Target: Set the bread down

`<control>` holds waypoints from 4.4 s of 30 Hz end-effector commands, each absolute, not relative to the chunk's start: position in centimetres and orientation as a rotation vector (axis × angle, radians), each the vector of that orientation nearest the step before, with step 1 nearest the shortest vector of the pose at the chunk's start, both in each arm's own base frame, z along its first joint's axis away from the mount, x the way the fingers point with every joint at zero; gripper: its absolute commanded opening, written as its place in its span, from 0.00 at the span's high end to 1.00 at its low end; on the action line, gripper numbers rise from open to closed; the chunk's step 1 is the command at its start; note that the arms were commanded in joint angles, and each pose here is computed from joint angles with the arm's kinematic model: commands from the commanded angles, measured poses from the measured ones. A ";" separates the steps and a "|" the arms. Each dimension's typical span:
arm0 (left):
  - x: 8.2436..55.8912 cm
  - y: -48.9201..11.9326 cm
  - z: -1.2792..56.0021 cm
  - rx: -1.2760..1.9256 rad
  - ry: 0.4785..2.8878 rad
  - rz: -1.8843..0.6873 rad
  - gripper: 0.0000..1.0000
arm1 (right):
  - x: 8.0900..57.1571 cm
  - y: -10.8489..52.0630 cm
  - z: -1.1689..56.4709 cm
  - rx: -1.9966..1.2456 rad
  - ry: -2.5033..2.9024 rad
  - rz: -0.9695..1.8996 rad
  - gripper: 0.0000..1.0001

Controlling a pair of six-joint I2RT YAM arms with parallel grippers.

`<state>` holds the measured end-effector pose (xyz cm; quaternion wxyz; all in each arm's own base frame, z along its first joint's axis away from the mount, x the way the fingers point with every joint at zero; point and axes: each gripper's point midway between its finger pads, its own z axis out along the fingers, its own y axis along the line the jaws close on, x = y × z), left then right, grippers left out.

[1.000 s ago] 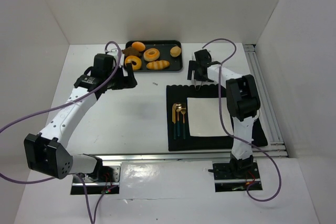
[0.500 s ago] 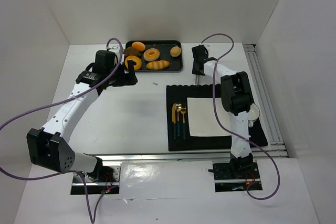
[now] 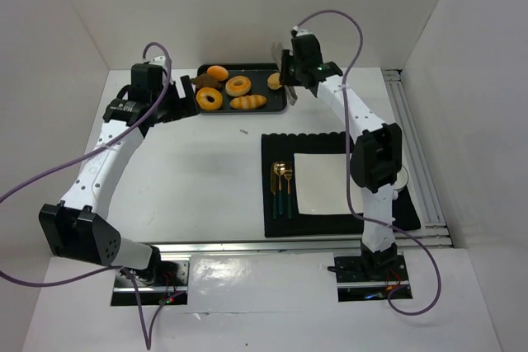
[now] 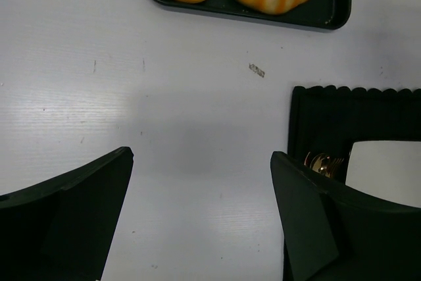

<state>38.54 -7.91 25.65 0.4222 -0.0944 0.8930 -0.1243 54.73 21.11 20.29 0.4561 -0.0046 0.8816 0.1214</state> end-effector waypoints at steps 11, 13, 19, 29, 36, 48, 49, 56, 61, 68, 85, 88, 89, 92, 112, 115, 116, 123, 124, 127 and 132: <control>37.2 -5.3 28.4 -0.311 2.160 -0.269 0.01 | 52.0 32.7 21.3 -0.302 2.236 0.641 0.50; 37.2 -4.9 28.0 -0.313 2.166 -0.240 0.01 | 52.0 33.4 21.8 -0.303 2.221 0.655 0.49; 36.9 -5.0 27.5 -0.323 2.177 -0.265 0.01 | 52.1 35.5 19.8 -0.335 2.236 0.705 0.43; 36.6 -4.7 27.1 -0.334 2.183 -0.244 0.01 | 51.8 38.1 16.8 -0.378 2.259 0.793 0.42; 36.6 -4.1 26.7 -0.340 2.189 -0.221 0.01 | 51.4 39.0 15.3 -0.402 2.280 0.818 0.40; 36.4 -3.9 26.6 -0.345 2.187 -0.211 0.01 | 50.5 40.4 15.2 -0.440 2.276 0.897 0.50; 36.3 -3.9 26.6 -0.335 2.188 -0.206 0.01 | 50.5 40.4 15.2 -0.440 2.276 0.897 0.57; 36.1 -3.9 27.2 -0.333 2.170 -0.210 0.01 | 50.7 39.0 18.6 -0.395 2.228 0.899 0.73; 35.8 -3.9 27.2 -0.343 2.169 -0.215 0.01 | 50.4 37.5 23.8 -0.366 2.146 0.875 0.74; 35.6 -4.2 27.1 -0.343 2.172 -0.240 0.01 | 48.2 33.4 29.0 -0.305 2.104 0.787 0.74; 34.3 -5.4 27.8 -0.322 2.163 -0.329 0.01 | 24.7 10.9 20.8 0.296 2.416 0.342 0.74; 34.1 -5.4 27.7 -0.322 2.163 -0.329 0.01 | 21.4 9.9 19.7 0.413 2.437 0.366 0.74; 34.1 -5.4 27.8 -0.322 2.163 -0.329 0.01 | 20.6 9.6 20.0 0.439 2.423 0.382 0.74; 34.0 -5.6 27.8 -0.316 2.165 -0.341 0.01 | 18.6 8.5 19.5 0.503 2.448 0.349 0.74; 34.3 -6.1 26.9 -0.301 2.189 -0.368 0.01 | 16.1 4.7 18.1 0.740 2.477 0.093 0.36; 34.4 -6.3 26.6 -0.299 2.201 -0.376 0.01 | 16.4 4.4 19.4 0.731 2.458 0.073 0.35; 34.4 -6.3 26.6 -0.299 2.201 -0.376 0.01 | 16.8 4.5 20.6 0.729 2.429 0.100 0.35; 34.8 -6.3 26.7 -0.295 2.183 -0.379 0.01 | 20.6 5.7 24.4 0.593 2.370 0.134 0.38; 34.8 -6.3 26.7 -0.295 2.183 -0.379 0.01 | 21.4 6.0 24.1 0.578 2.380 0.123 0.39; 34.7 -6.3 26.3 -0.297 2.192 -0.378 0.01 | 24.6 7.1 24.7 0.506 2.331 0.144 0.39; 34.9 -6.3 26.0 -0.299 2.201 -0.376 0.01 | 31.7 8.5 28.0 0.372 2.160 0.111 0.40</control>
